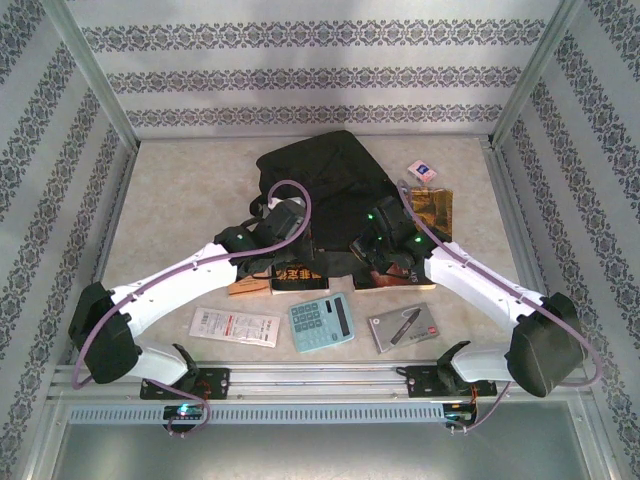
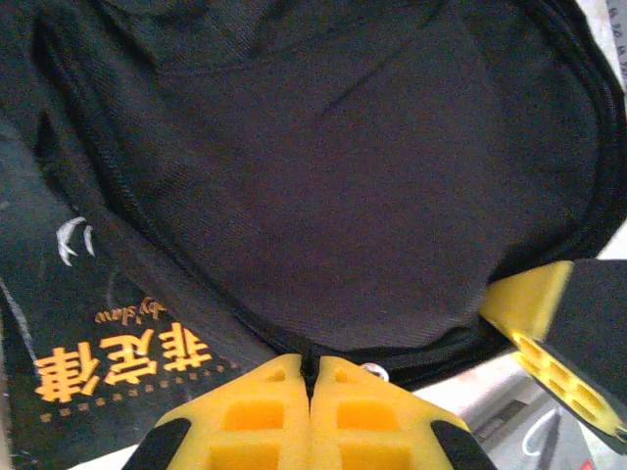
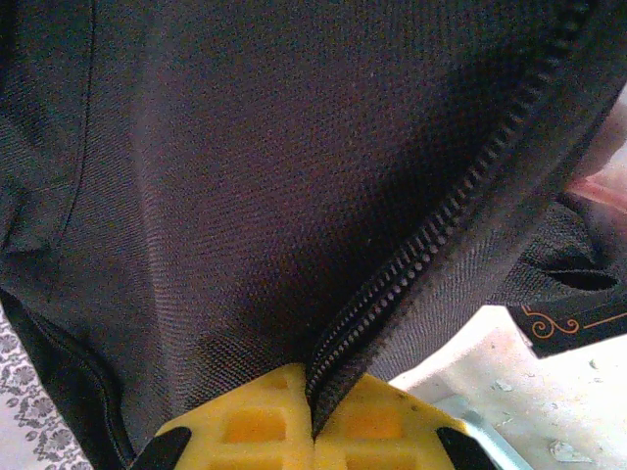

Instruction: Pack the student bag

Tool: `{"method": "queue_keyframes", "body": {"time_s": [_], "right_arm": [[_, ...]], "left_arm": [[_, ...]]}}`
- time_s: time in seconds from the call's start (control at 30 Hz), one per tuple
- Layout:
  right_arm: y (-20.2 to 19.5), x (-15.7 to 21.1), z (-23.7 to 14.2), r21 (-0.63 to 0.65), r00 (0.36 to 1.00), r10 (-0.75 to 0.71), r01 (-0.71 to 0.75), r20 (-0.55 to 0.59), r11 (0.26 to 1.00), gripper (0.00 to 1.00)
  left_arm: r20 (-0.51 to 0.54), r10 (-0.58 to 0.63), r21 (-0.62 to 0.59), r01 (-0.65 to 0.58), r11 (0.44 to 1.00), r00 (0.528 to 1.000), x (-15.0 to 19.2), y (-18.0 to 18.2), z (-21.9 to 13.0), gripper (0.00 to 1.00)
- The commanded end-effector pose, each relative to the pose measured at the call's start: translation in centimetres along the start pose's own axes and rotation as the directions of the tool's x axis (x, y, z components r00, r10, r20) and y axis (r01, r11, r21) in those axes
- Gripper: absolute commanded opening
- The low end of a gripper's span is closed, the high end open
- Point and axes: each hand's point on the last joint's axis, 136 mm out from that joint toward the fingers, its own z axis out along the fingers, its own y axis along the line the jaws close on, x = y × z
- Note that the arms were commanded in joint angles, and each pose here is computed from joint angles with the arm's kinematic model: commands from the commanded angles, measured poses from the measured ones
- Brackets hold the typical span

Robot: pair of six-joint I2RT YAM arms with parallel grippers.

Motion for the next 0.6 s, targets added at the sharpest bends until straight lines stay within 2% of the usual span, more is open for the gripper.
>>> {"method": "queue_keyframes", "body": {"time_s": [0.0,0.57], "right_arm": [[-2.5,-1.5,-0.4,0.092,0.995,-0.041,0.033,0.086,0.995,0.00],[-1.7,-2.2,-0.7,0.074,0.983,-0.158,0.151,0.095,0.986,0.00]], "left_arm": [[0.060,-0.001,-0.095,0.006,0.996,0.998,-1.5,3.2,-1.2,0.00],[0.098,-0.061,-0.159,0.077,0.984,0.993,-6.1,7.1,0.7,0.00]]}}
